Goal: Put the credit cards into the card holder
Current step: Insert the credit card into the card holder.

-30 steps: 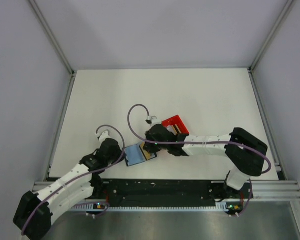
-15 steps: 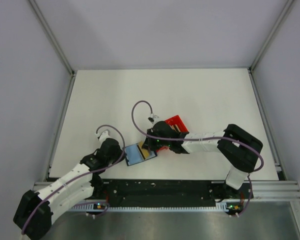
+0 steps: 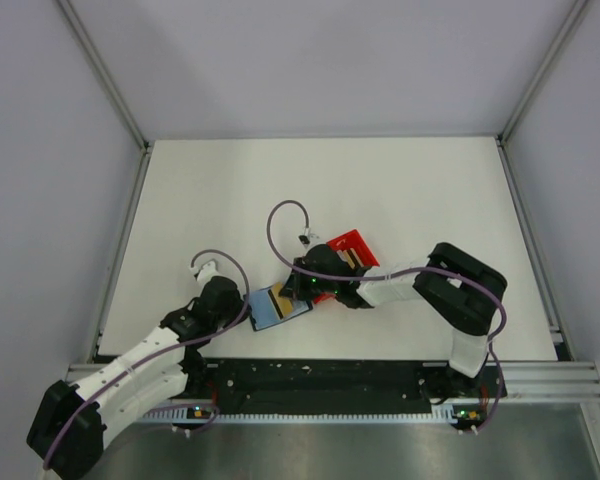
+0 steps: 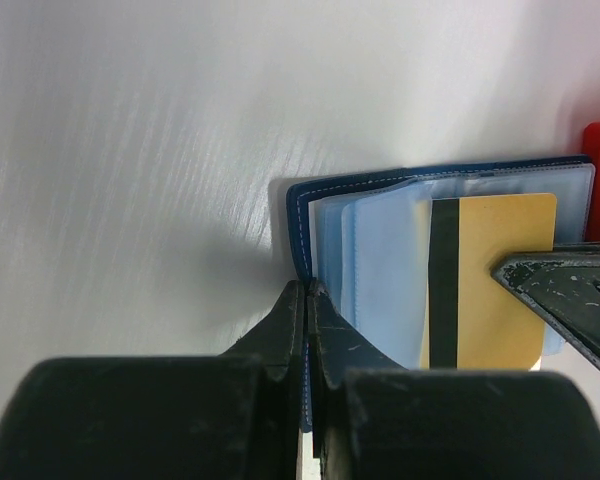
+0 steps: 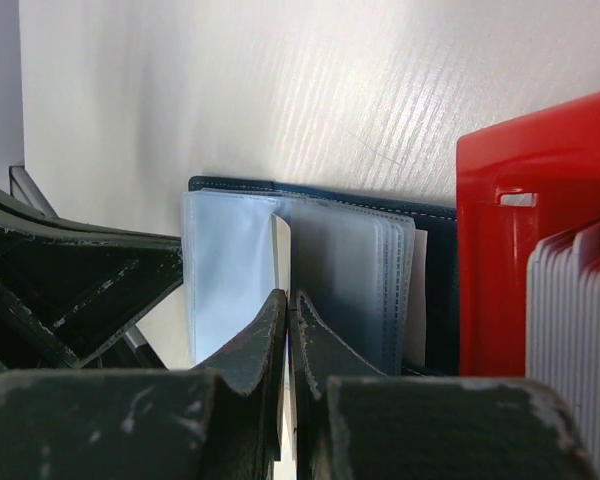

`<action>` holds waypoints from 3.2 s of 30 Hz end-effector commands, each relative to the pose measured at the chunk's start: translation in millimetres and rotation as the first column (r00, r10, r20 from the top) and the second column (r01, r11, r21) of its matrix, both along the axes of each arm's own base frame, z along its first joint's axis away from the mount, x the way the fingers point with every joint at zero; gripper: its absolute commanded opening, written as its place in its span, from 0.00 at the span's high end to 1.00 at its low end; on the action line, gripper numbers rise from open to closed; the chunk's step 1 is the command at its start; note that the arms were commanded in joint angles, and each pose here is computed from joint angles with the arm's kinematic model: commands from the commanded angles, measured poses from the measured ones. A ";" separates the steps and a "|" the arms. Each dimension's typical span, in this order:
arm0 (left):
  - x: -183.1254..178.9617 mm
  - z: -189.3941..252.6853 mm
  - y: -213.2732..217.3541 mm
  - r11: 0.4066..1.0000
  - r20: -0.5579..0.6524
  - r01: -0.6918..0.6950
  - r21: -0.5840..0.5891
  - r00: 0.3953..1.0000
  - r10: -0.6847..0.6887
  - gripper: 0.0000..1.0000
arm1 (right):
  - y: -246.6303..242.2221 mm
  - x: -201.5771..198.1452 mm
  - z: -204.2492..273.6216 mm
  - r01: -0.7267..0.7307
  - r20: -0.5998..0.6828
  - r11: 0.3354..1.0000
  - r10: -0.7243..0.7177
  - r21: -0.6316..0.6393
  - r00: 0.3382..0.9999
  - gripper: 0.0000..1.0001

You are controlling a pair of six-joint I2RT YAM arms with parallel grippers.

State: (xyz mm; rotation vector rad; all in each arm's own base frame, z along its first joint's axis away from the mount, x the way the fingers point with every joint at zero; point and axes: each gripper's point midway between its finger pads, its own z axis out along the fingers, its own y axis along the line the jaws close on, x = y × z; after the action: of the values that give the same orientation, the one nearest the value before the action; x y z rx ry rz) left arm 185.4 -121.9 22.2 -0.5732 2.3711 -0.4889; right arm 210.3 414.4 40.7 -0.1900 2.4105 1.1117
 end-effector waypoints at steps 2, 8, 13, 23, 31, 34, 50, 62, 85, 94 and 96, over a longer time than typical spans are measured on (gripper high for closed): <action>1.9 2.4 -1.9 1.000 0.009 0.002 -0.007 1.000 -0.002 1.00 | -8.0 0.7 -17.2 0.028 -0.013 0.999 -0.029 -0.047 1.000 1.00; 2.1 3.4 -3.5 1.000 0.013 0.006 -0.013 1.000 -0.006 1.00 | -12.6 3.3 -24.9 0.068 -0.020 0.995 -0.069 -0.072 0.997 1.00; 0.6 2.7 -3.8 1.000 0.006 0.011 -0.014 1.000 -0.011 1.00 | -21.7 19.0 -27.1 0.129 0.042 0.984 -0.125 -0.122 0.991 1.00; 1.3 3.0 -4.6 1.000 0.010 0.011 -0.020 1.000 -0.010 1.00 | -2.9 -23.1 -35.0 -0.055 -0.050 0.991 0.049 -0.125 0.998 1.00; 0.7 2.6 -4.5 1.000 0.005 0.011 -0.019 1.000 -0.011 1.00 | 5.5 -42.1 -37.1 -0.045 -0.165 0.996 0.032 -0.077 0.986 1.00; 1.4 4.1 -4.9 1.000 0.009 0.012 -0.021 1.000 -0.012 1.00 | 11.4 -44.1 -36.2 -0.068 -0.174 0.994 0.052 -0.082 0.983 1.00; 1.4 6.6 -5.0 1.000 0.011 0.010 -0.024 1.000 -0.010 1.00 | 1.6 -30.1 -7.1 -0.080 -0.025 0.982 0.077 -0.171 0.997 0.71; 3.0 11.2 -9.6 0.999 0.024 0.028 -0.039 0.999 -0.027 1.00 | 4.1 -29.0 3.5 -0.124 0.034 0.957 0.138 -0.264 0.990 0.64; 1.2 19.1 -7.2 0.998 0.048 0.028 -0.049 0.999 -0.025 1.00 | -1.5 -23.0 11.8 -0.078 0.061 0.941 0.104 -0.330 0.993 0.60; 1.1 19.4 -9.6 0.998 0.049 0.036 -0.058 0.998 -0.033 1.00 | 6.8 -35.7 5.3 -0.138 0.009 0.932 0.149 -0.334 0.989 0.60; 1.4 19.5 -9.9 0.998 0.050 0.038 -0.060 0.998 -0.035 1.00 | 13.6 -41.5 6.7 -0.172 -0.009 0.937 0.178 -0.303 0.984 0.60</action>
State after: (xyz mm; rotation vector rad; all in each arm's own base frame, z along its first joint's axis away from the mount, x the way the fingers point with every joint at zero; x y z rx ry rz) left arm 177.1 -126.6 28.6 -0.5354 2.3822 -0.5469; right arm 176.7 415.3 34.3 -0.4651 2.5891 0.7344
